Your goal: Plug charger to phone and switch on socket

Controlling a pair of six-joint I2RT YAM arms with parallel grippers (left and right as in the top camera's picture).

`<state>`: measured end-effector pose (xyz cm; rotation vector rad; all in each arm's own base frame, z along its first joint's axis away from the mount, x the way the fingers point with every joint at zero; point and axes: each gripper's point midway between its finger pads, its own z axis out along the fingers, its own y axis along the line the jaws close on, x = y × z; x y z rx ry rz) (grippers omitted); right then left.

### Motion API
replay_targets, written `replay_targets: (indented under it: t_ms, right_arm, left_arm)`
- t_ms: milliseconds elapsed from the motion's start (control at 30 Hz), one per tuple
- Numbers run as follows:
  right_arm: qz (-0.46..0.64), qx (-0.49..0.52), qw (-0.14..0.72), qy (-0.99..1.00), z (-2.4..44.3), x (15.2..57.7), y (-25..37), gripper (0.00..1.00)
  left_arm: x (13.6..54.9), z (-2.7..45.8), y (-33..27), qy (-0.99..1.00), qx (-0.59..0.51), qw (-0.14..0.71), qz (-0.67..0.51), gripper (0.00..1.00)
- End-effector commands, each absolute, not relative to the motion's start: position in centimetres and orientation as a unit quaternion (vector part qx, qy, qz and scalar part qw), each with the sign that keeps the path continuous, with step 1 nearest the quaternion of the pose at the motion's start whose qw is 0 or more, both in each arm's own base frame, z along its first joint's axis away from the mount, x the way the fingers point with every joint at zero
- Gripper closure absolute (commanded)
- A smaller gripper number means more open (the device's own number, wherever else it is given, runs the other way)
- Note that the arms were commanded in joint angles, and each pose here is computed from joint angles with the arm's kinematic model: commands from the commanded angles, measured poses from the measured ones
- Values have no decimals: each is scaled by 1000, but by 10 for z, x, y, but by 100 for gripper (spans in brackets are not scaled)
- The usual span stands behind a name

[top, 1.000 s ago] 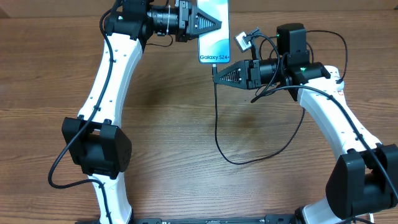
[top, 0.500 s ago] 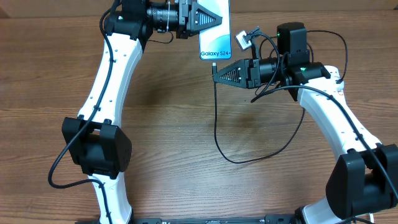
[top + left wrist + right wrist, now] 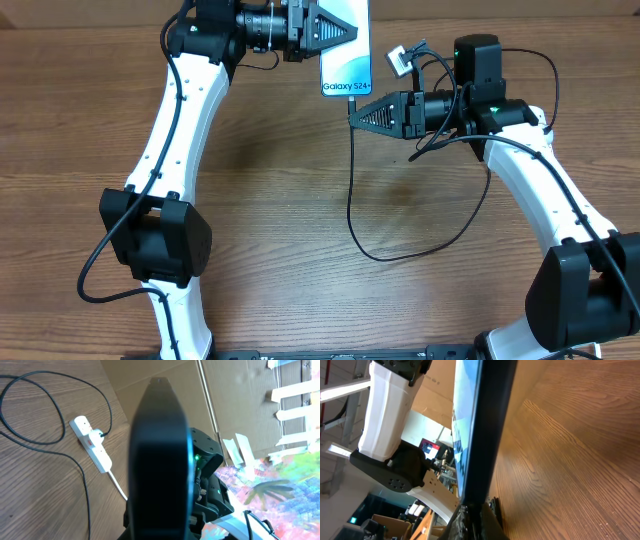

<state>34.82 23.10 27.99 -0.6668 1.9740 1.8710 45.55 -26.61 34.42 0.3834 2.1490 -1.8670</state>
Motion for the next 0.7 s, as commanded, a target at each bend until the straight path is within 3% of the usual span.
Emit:
replay_targets:
  t_ms: [0, 667]
  right_arm:
    - [659, -251, 185, 685, 297, 345, 230, 96]
    - [669, -253, 174, 678, 299, 340, 229, 96]
  left_arm:
    - [444, 364, -272, 729, 166, 157, -645, 96]
    - [453, 371, -274, 727, 168, 187, -639, 96]
